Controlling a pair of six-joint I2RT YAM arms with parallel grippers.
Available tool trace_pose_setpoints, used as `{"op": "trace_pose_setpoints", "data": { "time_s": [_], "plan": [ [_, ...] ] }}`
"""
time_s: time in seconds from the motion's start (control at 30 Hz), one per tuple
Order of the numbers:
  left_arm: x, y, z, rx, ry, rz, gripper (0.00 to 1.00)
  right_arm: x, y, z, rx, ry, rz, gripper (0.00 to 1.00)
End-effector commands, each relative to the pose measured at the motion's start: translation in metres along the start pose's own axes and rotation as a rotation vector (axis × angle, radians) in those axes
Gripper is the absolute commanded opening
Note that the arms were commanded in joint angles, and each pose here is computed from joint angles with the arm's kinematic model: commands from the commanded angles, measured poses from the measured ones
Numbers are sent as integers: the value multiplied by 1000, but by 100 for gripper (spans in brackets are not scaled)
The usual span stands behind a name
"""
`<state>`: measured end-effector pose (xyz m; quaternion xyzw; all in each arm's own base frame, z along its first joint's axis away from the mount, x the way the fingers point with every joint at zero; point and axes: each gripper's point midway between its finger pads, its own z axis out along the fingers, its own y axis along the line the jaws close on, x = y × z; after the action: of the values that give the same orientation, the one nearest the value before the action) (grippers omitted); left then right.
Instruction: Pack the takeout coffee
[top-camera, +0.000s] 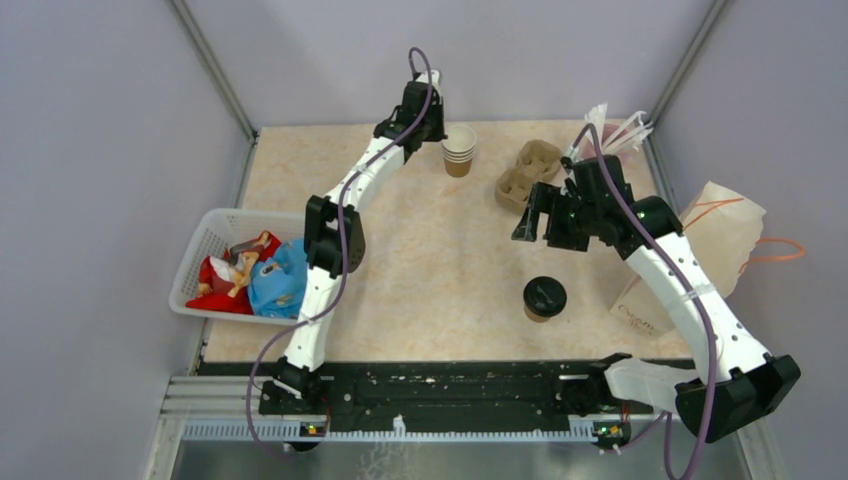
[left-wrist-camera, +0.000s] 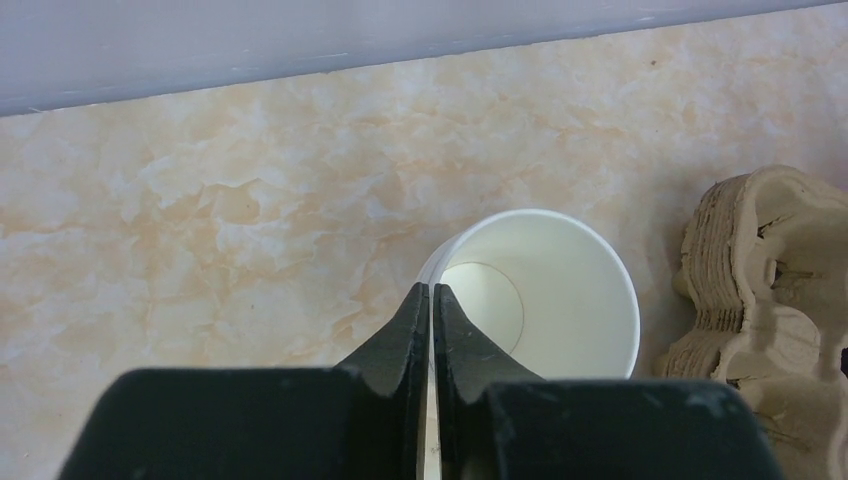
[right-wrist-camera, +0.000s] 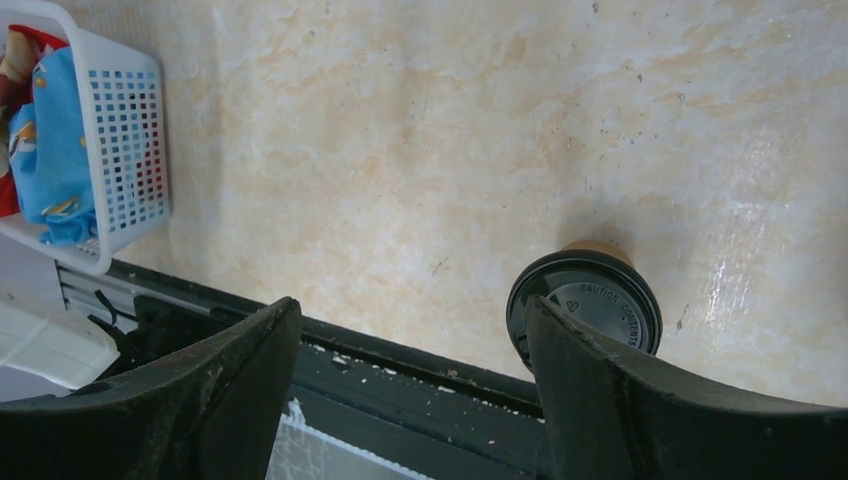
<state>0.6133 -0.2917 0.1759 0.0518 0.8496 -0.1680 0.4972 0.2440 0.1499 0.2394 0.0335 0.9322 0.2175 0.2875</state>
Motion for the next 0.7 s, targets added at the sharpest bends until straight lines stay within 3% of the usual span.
{"op": "trace_pose_setpoints", "data": {
  "time_s": [0.0, 0.17, 0.67],
  "plan": [
    [-15, -4, 0, 7, -45, 19, 16, -5, 3, -5, -24, -30, 10, 81],
    [-8, -3, 3, 4, -31, 25, 24, -2, 1, -8, -23, -35, 17, 81],
    [7, -2, 9, 7, 7, 30, 23, -3, 3, -4, -34, -30, 13, 81]
  ]
}}
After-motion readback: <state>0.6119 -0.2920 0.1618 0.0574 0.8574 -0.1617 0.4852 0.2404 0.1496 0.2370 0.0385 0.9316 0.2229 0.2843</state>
